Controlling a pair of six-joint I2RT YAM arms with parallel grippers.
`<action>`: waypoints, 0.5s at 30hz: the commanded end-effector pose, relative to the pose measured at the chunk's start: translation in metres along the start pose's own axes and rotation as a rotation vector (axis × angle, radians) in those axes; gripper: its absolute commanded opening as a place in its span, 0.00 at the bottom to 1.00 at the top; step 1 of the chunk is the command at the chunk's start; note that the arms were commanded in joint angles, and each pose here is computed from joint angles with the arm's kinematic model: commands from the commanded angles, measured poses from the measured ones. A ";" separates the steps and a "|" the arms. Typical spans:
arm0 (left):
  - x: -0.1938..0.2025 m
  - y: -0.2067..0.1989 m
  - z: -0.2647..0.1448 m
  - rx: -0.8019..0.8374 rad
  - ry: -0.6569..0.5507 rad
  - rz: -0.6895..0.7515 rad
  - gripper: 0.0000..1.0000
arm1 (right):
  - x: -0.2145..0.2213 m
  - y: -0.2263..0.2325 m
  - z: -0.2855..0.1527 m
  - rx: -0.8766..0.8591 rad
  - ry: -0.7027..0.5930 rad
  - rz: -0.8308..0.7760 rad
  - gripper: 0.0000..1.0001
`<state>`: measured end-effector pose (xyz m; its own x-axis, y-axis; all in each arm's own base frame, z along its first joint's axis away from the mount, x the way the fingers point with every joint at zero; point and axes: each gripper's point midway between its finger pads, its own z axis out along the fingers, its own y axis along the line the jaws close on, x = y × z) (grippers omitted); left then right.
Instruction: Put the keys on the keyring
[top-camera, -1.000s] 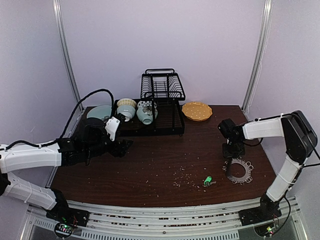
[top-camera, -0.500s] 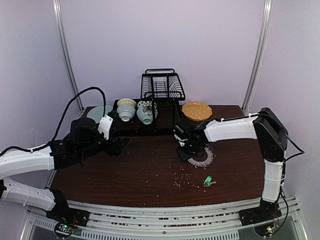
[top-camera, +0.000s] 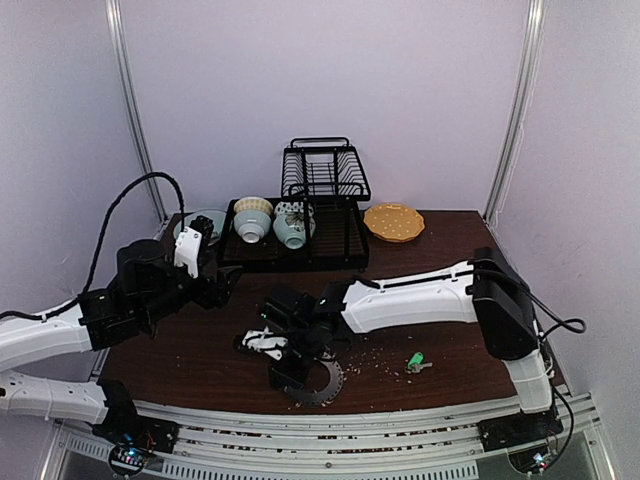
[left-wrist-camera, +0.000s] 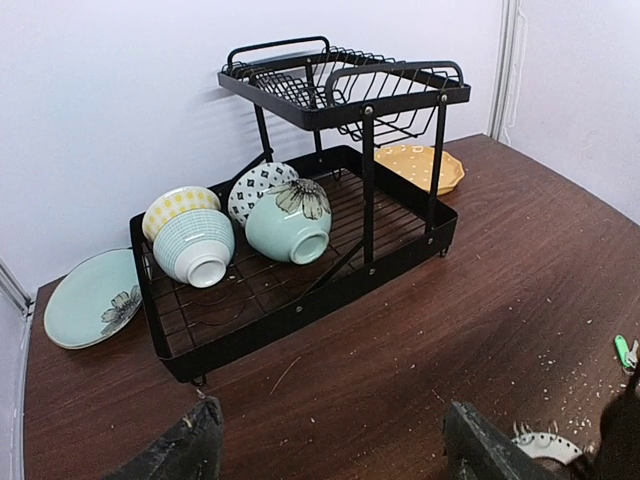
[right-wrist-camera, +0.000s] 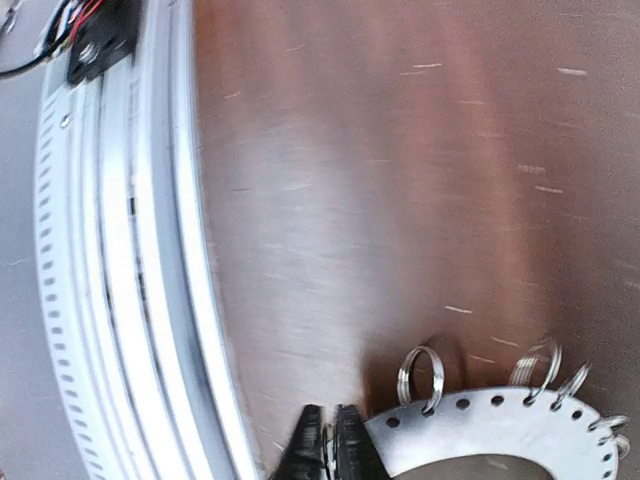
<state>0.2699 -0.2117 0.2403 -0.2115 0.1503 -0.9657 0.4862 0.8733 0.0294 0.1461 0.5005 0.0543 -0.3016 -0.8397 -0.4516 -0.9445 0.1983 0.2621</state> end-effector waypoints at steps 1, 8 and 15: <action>0.000 0.005 -0.003 -0.020 -0.015 -0.030 0.80 | 0.004 0.038 0.007 -0.111 0.043 -0.079 0.25; -0.010 -0.011 -0.002 0.070 -0.013 -0.014 0.80 | -0.017 -0.001 -0.114 0.008 -0.237 0.107 0.52; -0.015 -0.036 0.009 0.188 0.012 0.008 0.80 | 0.087 -0.100 -0.238 0.436 -0.192 -0.145 0.69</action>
<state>0.2649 -0.2308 0.2390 -0.2412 0.1739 -0.9548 0.5680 0.8230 0.0064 0.2314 0.3560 0.2086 -0.3627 -0.6038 -0.7099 -0.9129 0.3834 0.1402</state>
